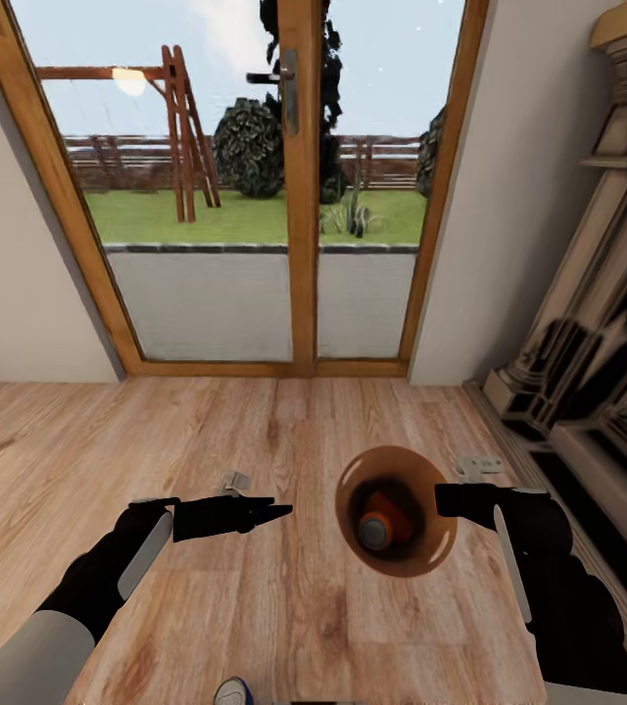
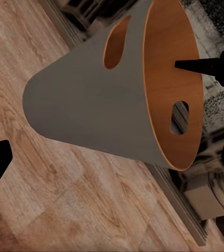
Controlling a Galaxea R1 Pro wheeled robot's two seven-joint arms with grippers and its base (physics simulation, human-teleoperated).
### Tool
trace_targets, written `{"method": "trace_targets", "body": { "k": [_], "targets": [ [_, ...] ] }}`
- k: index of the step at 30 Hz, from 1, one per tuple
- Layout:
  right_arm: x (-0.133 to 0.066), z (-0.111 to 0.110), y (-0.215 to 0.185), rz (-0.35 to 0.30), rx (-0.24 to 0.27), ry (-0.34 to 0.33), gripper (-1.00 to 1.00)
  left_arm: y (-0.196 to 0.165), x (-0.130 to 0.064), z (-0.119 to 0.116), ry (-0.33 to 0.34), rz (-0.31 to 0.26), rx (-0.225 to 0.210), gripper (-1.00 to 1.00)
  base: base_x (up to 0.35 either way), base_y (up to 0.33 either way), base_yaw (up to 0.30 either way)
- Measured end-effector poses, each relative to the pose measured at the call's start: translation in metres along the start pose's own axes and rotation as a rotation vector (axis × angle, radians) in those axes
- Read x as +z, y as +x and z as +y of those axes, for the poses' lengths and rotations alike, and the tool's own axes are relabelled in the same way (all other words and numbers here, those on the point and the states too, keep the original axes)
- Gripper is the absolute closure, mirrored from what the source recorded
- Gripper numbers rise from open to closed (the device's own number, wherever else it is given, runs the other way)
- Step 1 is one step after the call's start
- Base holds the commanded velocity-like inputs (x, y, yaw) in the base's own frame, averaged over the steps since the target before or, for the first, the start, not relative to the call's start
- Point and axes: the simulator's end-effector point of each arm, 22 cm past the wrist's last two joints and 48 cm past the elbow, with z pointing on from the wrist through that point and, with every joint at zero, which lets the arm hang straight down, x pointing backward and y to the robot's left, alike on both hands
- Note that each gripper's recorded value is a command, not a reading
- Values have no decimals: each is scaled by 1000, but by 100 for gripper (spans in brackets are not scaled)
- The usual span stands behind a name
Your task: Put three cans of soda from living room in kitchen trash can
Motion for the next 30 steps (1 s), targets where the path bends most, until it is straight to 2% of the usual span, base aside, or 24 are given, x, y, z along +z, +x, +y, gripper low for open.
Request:
{"method": "trace_targets", "body": {
  "k": [16, 30],
  "targets": [
    [7, -1, 7, 18, 3, 5, 100, 7, 3, 6, -1, 8, -18, -100, 0, 0, -2],
    [14, -3, 14, 37, 4, 8, 100, 13, 6, 12, -1, 16, -34, -100, 0, 0, 109]
  ]
}}
